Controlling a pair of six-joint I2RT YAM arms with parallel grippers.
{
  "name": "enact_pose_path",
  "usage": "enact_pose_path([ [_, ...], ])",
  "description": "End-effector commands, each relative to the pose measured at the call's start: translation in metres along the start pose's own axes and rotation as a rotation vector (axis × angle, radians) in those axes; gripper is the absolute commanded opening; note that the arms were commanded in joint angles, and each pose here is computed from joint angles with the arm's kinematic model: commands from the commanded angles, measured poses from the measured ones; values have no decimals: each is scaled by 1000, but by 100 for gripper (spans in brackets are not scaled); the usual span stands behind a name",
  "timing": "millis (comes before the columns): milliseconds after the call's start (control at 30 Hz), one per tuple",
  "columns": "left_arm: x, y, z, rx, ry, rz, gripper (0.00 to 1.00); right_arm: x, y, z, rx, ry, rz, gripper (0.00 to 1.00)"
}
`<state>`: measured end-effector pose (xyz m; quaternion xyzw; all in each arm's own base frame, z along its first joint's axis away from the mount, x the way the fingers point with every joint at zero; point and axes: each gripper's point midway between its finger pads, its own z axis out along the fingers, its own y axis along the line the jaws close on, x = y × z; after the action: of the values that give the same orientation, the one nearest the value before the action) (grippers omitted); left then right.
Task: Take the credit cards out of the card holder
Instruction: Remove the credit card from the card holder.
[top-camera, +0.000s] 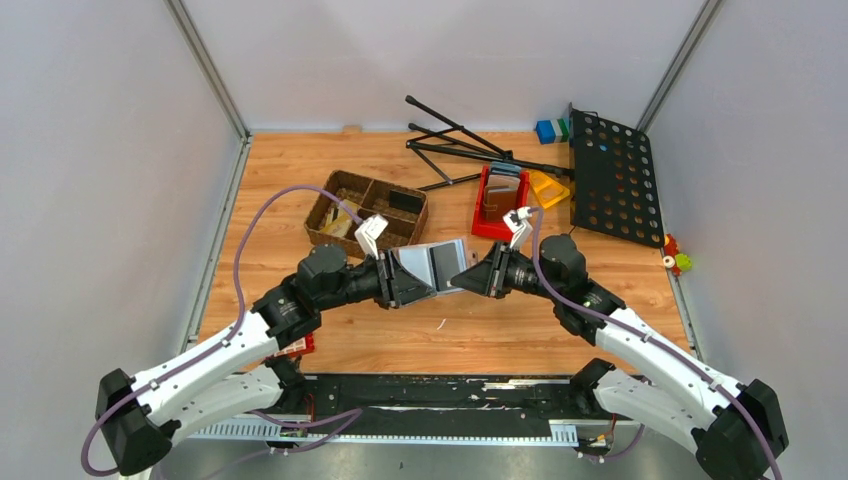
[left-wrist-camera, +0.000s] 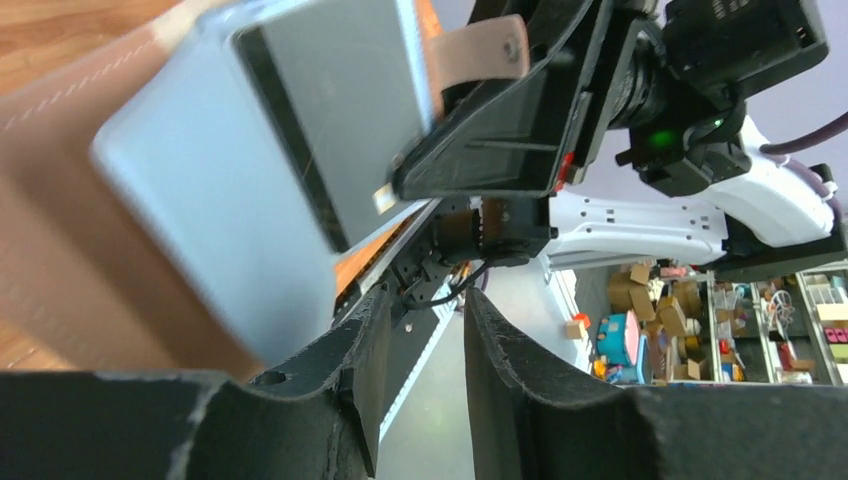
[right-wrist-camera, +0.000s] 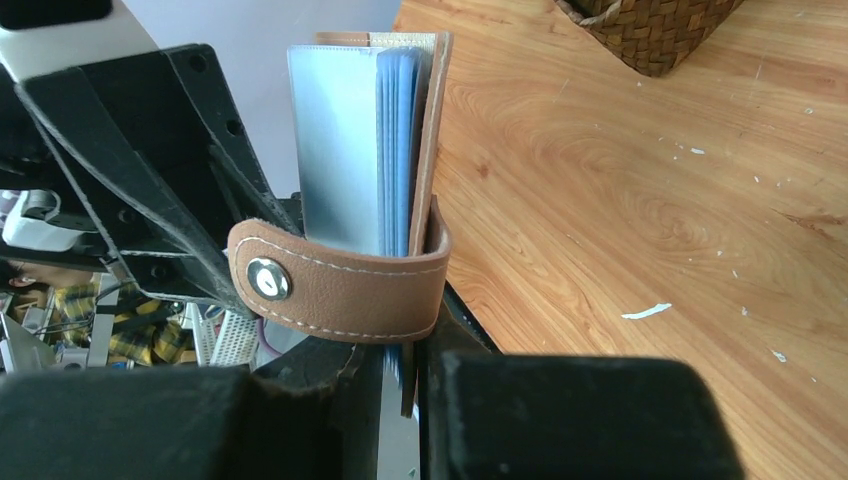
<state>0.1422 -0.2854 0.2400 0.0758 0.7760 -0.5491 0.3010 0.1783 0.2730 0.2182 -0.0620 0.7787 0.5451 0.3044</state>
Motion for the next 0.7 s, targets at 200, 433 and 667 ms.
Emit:
enact_pose_path([
  [200,-29,-6,6,-54,-113,-10,31,-18,45,-9,-162,-60,-84,0],
  [433,-27,-8,9,1,-133,-75,28,-13,68,-12,-309,-34,-36,0],
  [667,-31,-12,3,138,-177,-191,24,-6,73,-14,-367,-10,2,0],
])
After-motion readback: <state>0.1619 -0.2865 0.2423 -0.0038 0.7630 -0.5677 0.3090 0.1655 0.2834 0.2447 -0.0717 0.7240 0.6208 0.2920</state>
